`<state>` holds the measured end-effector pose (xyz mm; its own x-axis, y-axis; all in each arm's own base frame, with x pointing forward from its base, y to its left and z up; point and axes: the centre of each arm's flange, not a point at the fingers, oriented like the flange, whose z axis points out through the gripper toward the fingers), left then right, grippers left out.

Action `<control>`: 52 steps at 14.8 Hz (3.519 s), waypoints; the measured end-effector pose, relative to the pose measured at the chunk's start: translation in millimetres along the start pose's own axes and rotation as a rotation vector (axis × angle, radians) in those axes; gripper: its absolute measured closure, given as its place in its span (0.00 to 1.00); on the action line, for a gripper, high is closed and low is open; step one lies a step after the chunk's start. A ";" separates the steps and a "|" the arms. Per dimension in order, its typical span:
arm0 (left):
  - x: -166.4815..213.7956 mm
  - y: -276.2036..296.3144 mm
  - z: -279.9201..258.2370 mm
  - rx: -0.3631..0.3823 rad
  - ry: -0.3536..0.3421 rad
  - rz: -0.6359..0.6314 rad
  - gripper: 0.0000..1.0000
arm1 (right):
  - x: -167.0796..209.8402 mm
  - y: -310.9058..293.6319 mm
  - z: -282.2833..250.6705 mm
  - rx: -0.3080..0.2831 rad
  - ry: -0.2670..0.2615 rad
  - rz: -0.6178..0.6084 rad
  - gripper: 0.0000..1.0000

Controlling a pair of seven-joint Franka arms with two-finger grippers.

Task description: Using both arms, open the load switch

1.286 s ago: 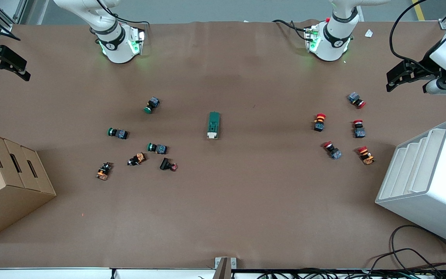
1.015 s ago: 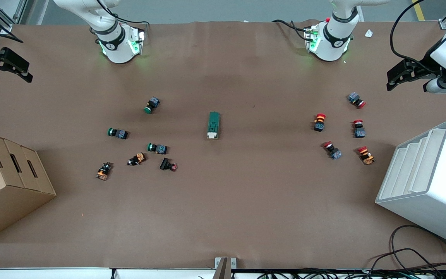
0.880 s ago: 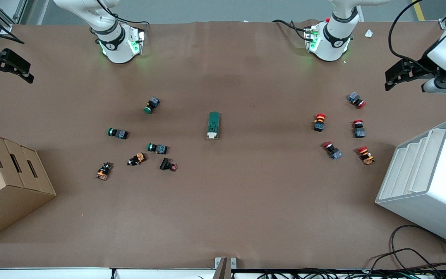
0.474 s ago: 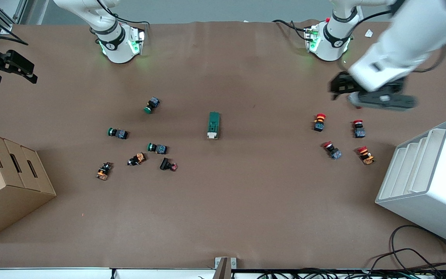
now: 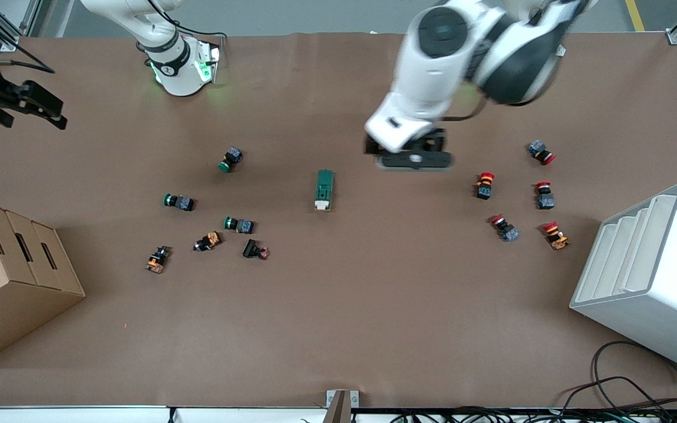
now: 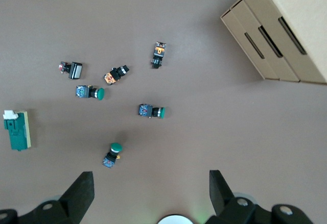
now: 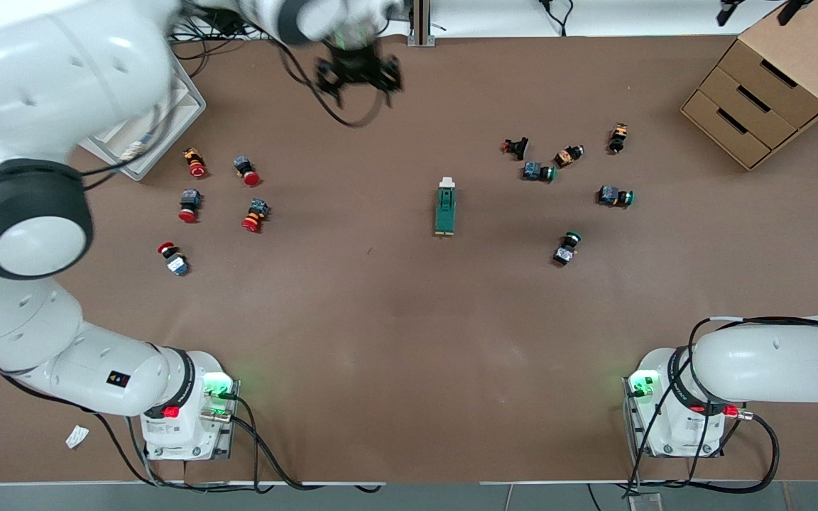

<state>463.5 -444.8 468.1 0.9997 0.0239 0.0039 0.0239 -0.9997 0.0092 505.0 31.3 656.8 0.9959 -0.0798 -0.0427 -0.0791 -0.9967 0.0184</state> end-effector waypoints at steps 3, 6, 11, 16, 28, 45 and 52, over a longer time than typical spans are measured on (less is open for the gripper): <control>-57.0 70.5 65.9 0.077 0.059 -0.060 0.00 | 4.1 -32.7 14.7 -0.010 -0.027 0.065 0.00; -110.9 116.8 128.1 0.126 0.166 -0.125 0.00 | 11.2 -72.2 38.5 -0.025 -0.048 0.121 0.00; -178.9 153.2 216.2 0.133 0.406 -0.214 0.00 | 17.4 -157.7 96.9 -0.029 -0.032 0.256 0.00; -237.8 160.4 278.8 0.059 0.665 -0.179 0.00 | 15.3 -253.0 166.0 -0.025 -0.034 0.431 0.00; -237.6 115.0 380.3 -0.044 1.117 0.001 0.04 | 14.5 -410.4 382.0 -0.232 -0.069 0.993 0.00; -257.2 114.2 411.2 -0.085 1.207 0.137 0.02 | -13.2 -450.1 441.7 -0.344 -0.284 1.256 0.00; -254.9 109.9 416.2 -0.059 1.243 0.129 0.01 | -30.8 -468.8 418.0 -0.377 -0.321 1.200 0.00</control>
<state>213.0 -564.5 51.9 0.3137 -0.0497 0.9482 -0.1063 -0.9942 -0.0169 493.0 494.7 232.0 0.2536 -0.9665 -0.0386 -0.8396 -0.2398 0.4875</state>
